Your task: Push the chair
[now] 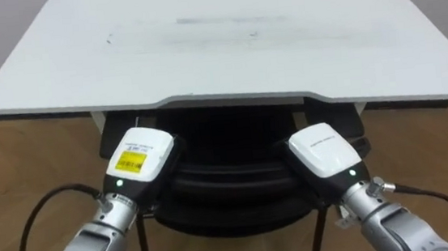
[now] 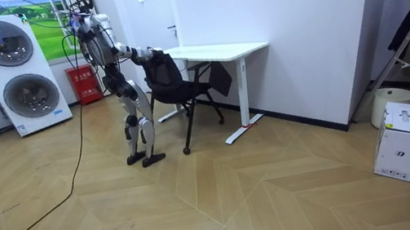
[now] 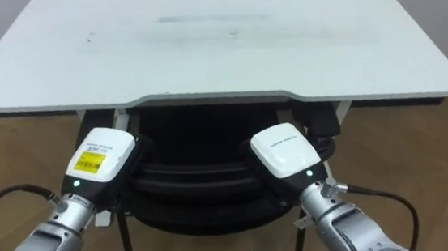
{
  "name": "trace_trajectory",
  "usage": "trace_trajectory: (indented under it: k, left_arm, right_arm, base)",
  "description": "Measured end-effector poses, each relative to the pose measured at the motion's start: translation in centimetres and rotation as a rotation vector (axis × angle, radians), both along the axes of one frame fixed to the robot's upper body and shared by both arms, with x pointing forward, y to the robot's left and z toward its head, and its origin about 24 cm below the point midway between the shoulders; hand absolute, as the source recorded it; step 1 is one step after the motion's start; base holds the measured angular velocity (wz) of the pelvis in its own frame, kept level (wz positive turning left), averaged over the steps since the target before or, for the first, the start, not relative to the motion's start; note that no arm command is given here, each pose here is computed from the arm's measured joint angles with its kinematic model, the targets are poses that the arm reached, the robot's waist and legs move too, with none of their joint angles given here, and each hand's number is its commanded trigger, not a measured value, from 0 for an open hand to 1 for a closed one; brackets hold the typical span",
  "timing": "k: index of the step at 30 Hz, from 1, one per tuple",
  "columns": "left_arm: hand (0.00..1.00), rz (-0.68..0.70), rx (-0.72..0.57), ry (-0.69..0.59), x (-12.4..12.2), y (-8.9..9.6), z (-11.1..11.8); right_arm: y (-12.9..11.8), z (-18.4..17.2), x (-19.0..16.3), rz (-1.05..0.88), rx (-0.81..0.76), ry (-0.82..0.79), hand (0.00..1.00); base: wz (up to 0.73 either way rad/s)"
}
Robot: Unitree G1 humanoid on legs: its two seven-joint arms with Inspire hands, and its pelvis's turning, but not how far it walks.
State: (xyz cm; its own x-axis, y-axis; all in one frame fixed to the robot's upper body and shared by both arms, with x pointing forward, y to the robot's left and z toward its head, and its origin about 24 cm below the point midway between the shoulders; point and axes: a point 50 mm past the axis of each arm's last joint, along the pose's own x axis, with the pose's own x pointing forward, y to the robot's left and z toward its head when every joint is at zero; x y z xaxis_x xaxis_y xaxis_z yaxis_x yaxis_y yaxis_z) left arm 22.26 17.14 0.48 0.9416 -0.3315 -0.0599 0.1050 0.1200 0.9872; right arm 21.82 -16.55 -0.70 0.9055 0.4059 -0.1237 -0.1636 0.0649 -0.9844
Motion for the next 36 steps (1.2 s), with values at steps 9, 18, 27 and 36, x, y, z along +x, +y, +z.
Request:
trace_trajectory:
  k: [9, 18, 27, 36]
  left_arm:
    - [1.00, 0.014, -0.014, 0.002, -0.1, -0.1, -0.1]
    - [0.00, 0.018, -0.021, -0.037, 0.4, -0.2, 0.4]
    - [0.00, 0.042, -0.068, -0.057, 1.0, -0.3, 0.9]
    - [0.00, 0.063, -0.133, -0.085, 1.9, -0.6, 1.8]
  right_arm:
    - [0.0, 0.3, 0.3, -0.004, -0.020, -0.024, 1.00]
    - [0.1, 0.8, 0.8, -0.010, -0.017, -0.050, 0.00]
    - [-0.6, 2.1, 1.4, -0.080, 0.061, -0.068, 0.00]
    - [-1.8, 3.1, 1.9, -0.141, 0.070, -0.105, 0.00]
  base:
    - [-0.11]
    - [-0.01]
    - [-0.06]
    - [-0.05]
